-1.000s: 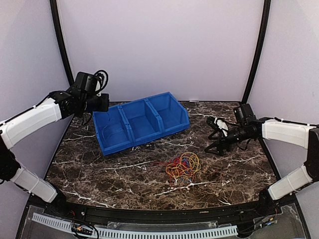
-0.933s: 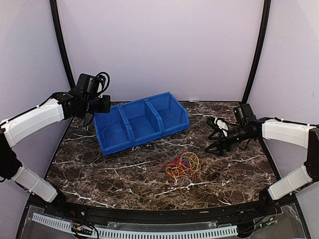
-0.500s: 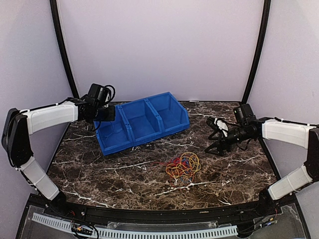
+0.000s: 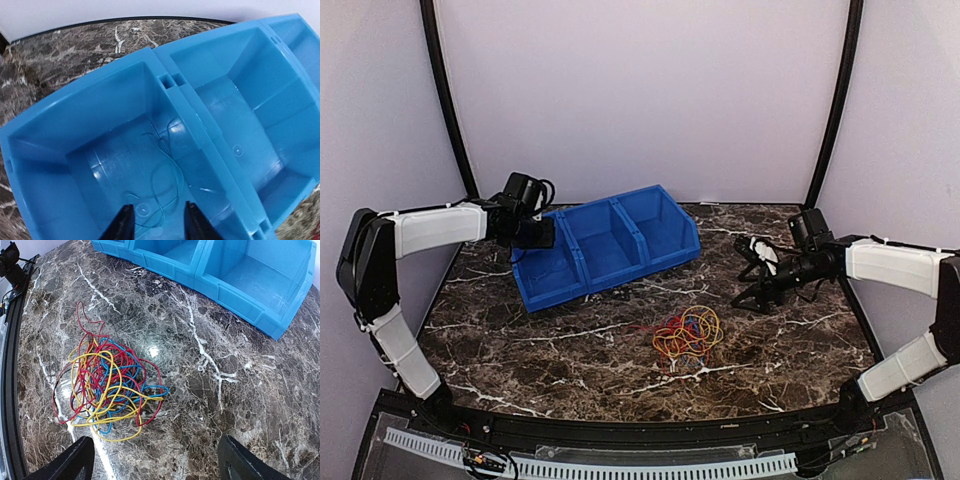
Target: Untangle the cables
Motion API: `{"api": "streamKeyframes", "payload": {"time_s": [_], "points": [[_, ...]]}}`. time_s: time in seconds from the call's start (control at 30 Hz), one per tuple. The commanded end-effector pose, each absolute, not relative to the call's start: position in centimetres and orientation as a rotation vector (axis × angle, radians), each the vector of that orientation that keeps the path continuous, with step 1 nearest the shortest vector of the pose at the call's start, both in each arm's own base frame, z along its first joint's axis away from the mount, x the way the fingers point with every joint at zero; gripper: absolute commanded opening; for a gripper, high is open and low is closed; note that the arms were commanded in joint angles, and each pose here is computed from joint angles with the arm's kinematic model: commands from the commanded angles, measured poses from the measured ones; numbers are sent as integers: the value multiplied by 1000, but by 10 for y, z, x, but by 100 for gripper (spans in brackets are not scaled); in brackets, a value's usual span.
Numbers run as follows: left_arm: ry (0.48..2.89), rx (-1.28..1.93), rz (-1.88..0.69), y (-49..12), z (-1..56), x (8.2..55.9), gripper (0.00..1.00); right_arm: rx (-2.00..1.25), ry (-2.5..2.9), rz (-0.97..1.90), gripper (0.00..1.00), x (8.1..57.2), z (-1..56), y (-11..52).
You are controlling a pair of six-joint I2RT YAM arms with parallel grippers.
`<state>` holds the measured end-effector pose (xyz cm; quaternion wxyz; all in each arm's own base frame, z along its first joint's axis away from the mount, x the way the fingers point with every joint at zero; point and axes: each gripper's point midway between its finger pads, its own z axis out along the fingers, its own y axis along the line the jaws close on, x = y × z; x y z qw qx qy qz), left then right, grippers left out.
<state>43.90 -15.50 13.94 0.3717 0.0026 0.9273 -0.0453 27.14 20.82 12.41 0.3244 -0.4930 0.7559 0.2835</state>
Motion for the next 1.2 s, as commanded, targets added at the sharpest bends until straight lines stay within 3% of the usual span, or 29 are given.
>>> {"api": "streamKeyframes", "payload": {"time_s": [0.0,0.17,0.43,0.73,0.93,1.17], "points": [[2350,7,-117,-151,167,440,42,-1301,1956,727,87,279,133,211],[2247,28,-152,-148,213,428,54,-1293,1971,723,86,282,134,211],[1955,118,-334,-151,309,385,59,-1283,1961,695,86,293,154,212],[1626,479,-495,-214,344,324,59,-1274,1862,633,85,308,216,216],[1522,654,-648,-270,365,314,57,-1247,1780,609,84,300,258,215],[1457,827,-826,-327,348,301,56,-1298,1807,630,82,280,243,219]]}}
